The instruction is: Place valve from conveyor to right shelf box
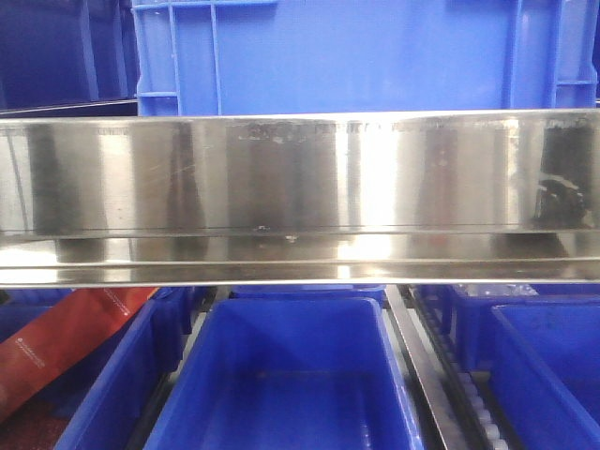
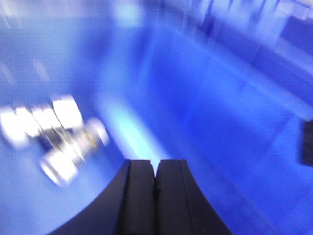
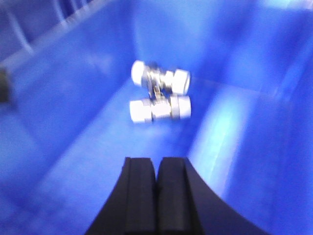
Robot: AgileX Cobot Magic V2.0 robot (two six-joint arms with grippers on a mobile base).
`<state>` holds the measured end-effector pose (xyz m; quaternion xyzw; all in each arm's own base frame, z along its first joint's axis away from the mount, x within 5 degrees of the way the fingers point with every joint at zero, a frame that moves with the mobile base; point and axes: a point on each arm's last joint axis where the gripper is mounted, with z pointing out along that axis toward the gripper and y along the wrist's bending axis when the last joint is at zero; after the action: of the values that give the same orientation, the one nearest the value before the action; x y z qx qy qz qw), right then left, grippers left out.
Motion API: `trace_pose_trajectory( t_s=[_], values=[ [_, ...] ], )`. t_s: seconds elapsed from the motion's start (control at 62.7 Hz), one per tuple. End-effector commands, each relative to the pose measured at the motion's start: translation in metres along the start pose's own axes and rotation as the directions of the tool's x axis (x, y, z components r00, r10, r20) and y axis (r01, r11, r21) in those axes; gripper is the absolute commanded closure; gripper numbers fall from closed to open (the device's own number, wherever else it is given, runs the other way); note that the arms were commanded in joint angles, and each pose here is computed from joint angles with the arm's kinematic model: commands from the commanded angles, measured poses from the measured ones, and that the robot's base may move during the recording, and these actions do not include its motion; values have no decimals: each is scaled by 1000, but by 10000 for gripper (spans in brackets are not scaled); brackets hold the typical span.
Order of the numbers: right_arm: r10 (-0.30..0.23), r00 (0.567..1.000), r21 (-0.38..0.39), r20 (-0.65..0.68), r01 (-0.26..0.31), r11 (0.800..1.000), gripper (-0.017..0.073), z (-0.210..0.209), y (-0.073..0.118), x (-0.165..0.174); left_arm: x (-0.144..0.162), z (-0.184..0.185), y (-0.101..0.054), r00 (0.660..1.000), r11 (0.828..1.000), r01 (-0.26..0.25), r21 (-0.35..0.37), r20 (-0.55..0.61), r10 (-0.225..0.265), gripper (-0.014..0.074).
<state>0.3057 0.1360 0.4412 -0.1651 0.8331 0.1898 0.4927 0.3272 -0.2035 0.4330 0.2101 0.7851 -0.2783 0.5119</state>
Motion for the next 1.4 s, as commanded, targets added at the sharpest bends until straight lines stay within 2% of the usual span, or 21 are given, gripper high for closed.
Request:
trace_pose_trajectory(
  t_s=[0.0,0.112,0.207,0.303,0.495,0.654,0.814,0.926,1.021,1.165,1.245,1.309,1.389],
  values=[
    [-37,993,30,113,34,999,721,-24,1,-10,-15,-26,-5,998,1000,-18,-14,66,19,705],
    [-68,974,65,214,55,996,721,-47,1,-8,-15,-44,-4,992,997,44,-66,125,-36,705],
    [-66,962,89,264,44,995,721,-62,0,6,-6,-57,0,979,989,101,-106,190,-79,705],
    [-68,951,116,301,34,993,721,-72,-3,23,8,-68,2,969,986,113,-123,234,-82,705],
    [-16,935,193,354,-57,980,721,-101,-23,61,59,-100,5,959,981,122,-153,274,-77,705],
    [-9,930,266,368,-96,959,721,-126,-35,89,96,-131,5,968,980,25,-197,248,25,705],
    [-14,922,273,387,-100,957,721,-148,-29,116,127,-163,2,962,969,-77,-234,238,133,705],
    [-18,917,272,398,-99,957,721,-159,-25,138,147,-183,6,957,962,-71,-265,253,140,705],
    [-20,917,274,400,-99,957,721,-164,-23,155,163,-200,13,952,945,-47,-323,271,140,705],
    [-22,913,274,406,-98,957,721,-171,-20,180,181,-227,21,950,905,2,-425,282,130,705],
    [-31,911,278,411,-93,956,721,-174,-19,190,188,-242,20,954,882,23,-470,273,120,705],
    [-62,925,306,374,-60,950,721,-177,-19,197,192,-252,18,956,869,34,-494,268,115,705],
    [-51,943,309,328,-56,950,721,-177,-19,203,198,-260,15,960,856,44,-514,259,106,705]
  ],
)
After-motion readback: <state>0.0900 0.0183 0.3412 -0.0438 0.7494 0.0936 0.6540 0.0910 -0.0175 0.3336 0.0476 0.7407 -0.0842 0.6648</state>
